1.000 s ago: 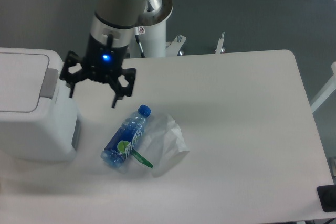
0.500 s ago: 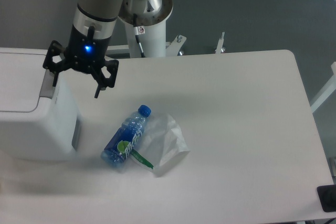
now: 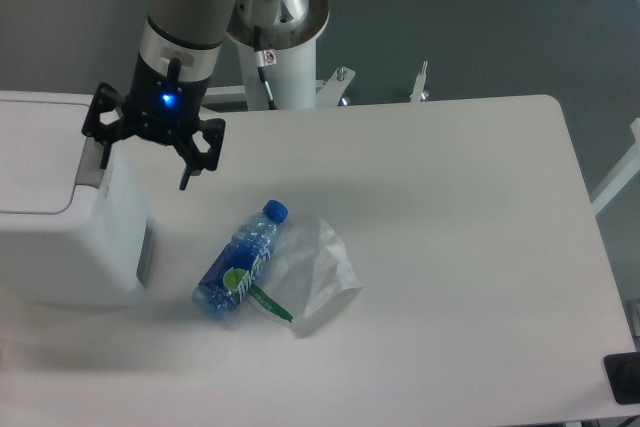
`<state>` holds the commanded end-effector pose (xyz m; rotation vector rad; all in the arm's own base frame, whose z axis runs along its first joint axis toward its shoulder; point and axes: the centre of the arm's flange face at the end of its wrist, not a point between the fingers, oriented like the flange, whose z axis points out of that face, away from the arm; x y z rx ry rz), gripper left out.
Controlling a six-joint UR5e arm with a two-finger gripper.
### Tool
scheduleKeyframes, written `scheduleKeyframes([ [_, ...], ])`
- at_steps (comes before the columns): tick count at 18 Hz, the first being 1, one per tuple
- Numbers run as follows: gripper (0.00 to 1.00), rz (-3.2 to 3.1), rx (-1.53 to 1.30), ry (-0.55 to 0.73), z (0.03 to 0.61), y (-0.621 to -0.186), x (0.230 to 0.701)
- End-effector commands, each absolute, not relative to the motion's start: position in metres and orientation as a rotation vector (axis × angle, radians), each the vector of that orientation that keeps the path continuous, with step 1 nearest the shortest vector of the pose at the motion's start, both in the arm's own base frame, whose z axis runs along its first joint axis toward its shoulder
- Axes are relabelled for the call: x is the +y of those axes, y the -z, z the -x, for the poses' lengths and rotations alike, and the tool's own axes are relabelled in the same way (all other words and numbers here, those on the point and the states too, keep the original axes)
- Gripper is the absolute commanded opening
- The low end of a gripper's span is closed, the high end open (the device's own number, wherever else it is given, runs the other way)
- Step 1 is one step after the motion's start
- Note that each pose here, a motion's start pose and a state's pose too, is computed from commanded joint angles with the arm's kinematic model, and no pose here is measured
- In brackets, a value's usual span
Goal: Open the trash can
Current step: 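Hold the gripper at the lid edge of the trash can to open it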
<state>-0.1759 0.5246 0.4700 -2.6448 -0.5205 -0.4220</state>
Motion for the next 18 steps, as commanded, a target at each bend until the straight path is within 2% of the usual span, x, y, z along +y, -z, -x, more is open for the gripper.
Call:
scheduleKeyframes([
  [10,1.0,2.606,-0.536,0.444,0.175,-0.485,0.526],
  [18,1.0,2.621,-0.566,0.462,0.173,-0.474,0.524],
])
